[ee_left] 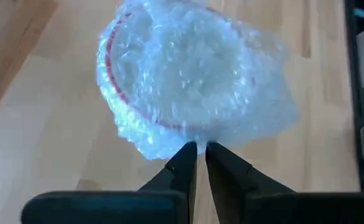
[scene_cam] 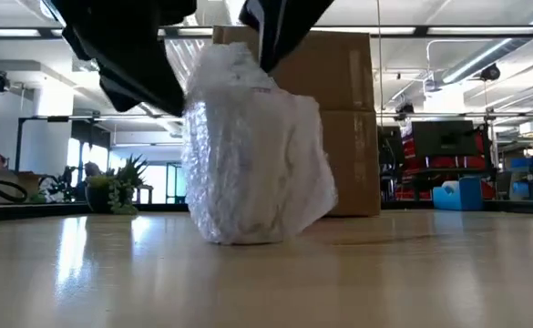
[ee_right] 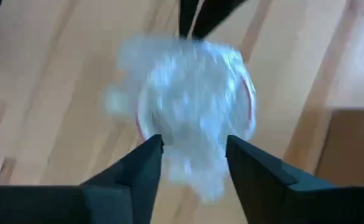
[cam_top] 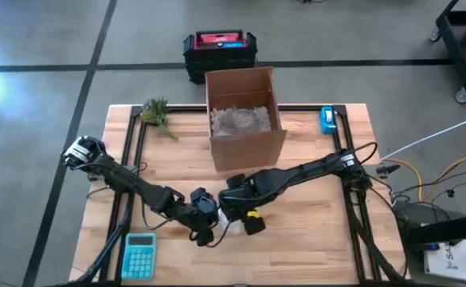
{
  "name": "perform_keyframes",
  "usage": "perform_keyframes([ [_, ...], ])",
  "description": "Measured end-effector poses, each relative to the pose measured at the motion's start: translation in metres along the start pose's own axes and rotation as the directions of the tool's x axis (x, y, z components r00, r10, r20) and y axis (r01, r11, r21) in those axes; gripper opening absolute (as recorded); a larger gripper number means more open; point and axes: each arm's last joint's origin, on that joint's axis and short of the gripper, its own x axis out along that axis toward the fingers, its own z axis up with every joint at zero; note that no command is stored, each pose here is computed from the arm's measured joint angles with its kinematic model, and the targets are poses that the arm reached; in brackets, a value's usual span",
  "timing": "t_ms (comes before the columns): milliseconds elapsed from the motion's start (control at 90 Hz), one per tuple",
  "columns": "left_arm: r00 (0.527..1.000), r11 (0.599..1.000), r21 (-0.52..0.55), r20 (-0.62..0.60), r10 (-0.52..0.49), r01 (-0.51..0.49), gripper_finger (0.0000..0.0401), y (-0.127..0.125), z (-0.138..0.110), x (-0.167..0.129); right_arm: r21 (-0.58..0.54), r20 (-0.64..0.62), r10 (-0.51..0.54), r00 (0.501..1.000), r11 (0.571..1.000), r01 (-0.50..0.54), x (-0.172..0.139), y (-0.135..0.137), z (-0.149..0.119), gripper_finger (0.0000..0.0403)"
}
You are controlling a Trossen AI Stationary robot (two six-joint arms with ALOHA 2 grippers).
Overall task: Wrap mug
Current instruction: Put the wrapped gray mug into the cardboard box
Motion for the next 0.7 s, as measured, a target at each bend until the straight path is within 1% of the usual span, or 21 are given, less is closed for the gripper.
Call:
perform_keyframes([
  [78,1.000,1.000,-0.002,0.004,-0.003,0.003,0.0023,0.000,0.000,0.000,-0.028,-0.009,0.016,1.000,0.999,-0.016,0.002,0.006,-0.001,0.0199],
  [144,1.000,1.000,-0.001,0.003,-0.002,0.002,0.0023,0.000,0.000,0.000,-0.079,-0.013,0.025,1.000,0.997,-0.026,0.009,0.011,0.000,0.0209],
  [289,1.000,1.000,-0.001,0.004,-0.003,0.003,0.0023,0.000,0.000,0.000,-0.158,0.041,0.021,0.999,0.987,-0.015,0.027,0.014,0.005,0.0226],
  [344,1.000,1.000,-0.002,0.005,-0.003,0.003,0.0023,0.000,0.000,0.000,-0.195,0.044,0.019,0.999,0.981,-0.010,0.032,0.015,0.005,0.0231],
  [433,1.000,1.000,-0.002,0.005,-0.003,0.003,0.0023,0.000,0.000,0.000,-0.212,0.028,0.020,0.999,0.977,-0.014,0.040,0.015,0.002,0.0237],
  [589,1.000,1.000,-0.002,0.006,-0.002,0.002,0.0023,0.000,0.001,0.000,-0.214,-0.031,0.029,0.999,0.976,-0.034,0.067,0.017,-0.012,0.0243],
  [700,1.000,1.000,-0.002,0.007,-0.002,0.002,0.0023,0.000,0.001,0.000,-0.226,-0.011,0.021,1.000,0.974,-0.023,0.084,0.017,-0.019,0.0240],
])
